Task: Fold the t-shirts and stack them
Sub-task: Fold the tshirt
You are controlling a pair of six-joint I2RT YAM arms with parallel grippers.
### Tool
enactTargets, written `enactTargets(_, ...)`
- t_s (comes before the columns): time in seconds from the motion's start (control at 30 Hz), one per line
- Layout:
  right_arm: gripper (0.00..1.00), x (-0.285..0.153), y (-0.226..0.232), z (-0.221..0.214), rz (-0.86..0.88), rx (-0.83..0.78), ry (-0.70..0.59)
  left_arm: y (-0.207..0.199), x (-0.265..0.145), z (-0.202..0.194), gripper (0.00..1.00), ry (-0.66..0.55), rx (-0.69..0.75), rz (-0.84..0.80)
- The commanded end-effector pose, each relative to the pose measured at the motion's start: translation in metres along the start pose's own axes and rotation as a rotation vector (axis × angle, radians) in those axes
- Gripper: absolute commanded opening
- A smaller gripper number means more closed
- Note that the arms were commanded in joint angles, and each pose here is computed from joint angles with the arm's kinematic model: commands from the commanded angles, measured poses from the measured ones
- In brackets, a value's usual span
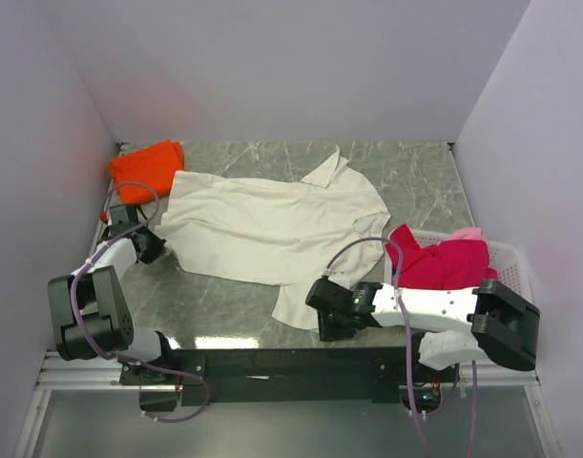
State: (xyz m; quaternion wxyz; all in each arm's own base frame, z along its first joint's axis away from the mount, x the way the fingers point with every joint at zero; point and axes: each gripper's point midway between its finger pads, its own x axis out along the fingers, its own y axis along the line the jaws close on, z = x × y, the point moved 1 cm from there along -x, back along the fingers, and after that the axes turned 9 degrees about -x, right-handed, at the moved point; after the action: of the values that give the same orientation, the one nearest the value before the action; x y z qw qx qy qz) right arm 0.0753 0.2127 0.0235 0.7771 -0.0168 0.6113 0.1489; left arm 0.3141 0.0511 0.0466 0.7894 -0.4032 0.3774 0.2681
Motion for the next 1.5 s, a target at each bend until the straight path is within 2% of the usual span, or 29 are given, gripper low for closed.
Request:
enactTargets(0.0,0.43,0.005,0.001,0.007,-0.002,0.008,-0.048,-0.009,-0.003,0.009,0.01,-0.026,0.014,-0.029)
enactTargets(0.2,0.36,0.012,0.002,0.006,0.014,-0.005,-0.057,-0.010,-0.003,0.009,0.01,-0.025,0.016,-0.027)
enactTargets(0.3,0.20,0.013,0.002,0.004,0.007,-0.009,-0.043,-0.010,-0.003,0.010,0.01,-0.028,0.018,-0.026)
enactTargets(0.33,0.09,0.012,0.001,0.004,0.001,-0.009,-0.041,-0.010,-0.004,0.012,0.01,-0.032,0.020,-0.027)
enactTargets(0.37,0.03,0.010,0.000,0.005,-0.007,-0.012,-0.042,-0.010,-0.004,0.013,0.01,-0.034,0.023,-0.022)
enactTargets(0.4,0.00,0.003,-0.003,0.006,-0.029,-0.012,-0.040,-0.013,-0.005,0.016,0.01,-0.037,0.030,-0.024)
enactTargets(0.53,0.00,-0.028,-0.016,0.016,-0.090,-0.027,-0.078,-0.025,-0.017,0.032,0.01,-0.063,0.034,-0.039)
enactTargets(0.57,0.00,-0.043,-0.014,0.028,-0.086,-0.024,-0.126,-0.036,-0.026,0.043,0.01,-0.092,0.034,-0.066)
enactTargets(0.8,0.00,-0.106,-0.041,0.044,-0.207,-0.098,-0.142,-0.060,-0.068,0.071,0.01,-0.170,0.030,-0.120)
enactTargets(0.97,0.00,-0.127,-0.040,0.045,-0.250,-0.184,-0.092,-0.045,-0.089,0.075,0.01,-0.238,0.028,-0.087)
enactTargets(1.13,0.00,-0.132,-0.007,0.039,-0.120,-0.247,-0.072,-0.027,-0.090,0.070,0.01,-0.254,0.028,-0.051)
enactTargets(1.2,0.03,-0.128,0.006,0.031,-0.071,-0.295,-0.058,-0.019,-0.086,0.065,0.01,-0.252,0.032,-0.037)
enactTargets(1.27,0.13,-0.125,0.017,0.018,-0.029,-0.354,-0.026,-0.008,-0.080,0.060,0.01,-0.249,0.043,-0.008)
enactTargets(1.3,0.26,-0.121,0.019,0.012,-0.027,-0.369,-0.013,-0.006,-0.077,0.061,0.01,-0.252,0.049,-0.002)
enactTargets(1.37,0.36,-0.120,0.022,0.003,-0.015,-0.367,-0.003,0.001,-0.069,0.060,0.01,-0.241,0.066,0.027)
enactTargets(1.4,0.45,-0.122,0.023,0.002,-0.006,-0.356,-0.007,0.002,-0.067,0.061,0.01,-0.243,0.071,0.035)
enactTargets(1.47,0.52,-0.127,0.022,0.000,0.026,-0.296,-0.032,0.005,-0.061,0.059,0.01,-0.230,0.083,0.048)
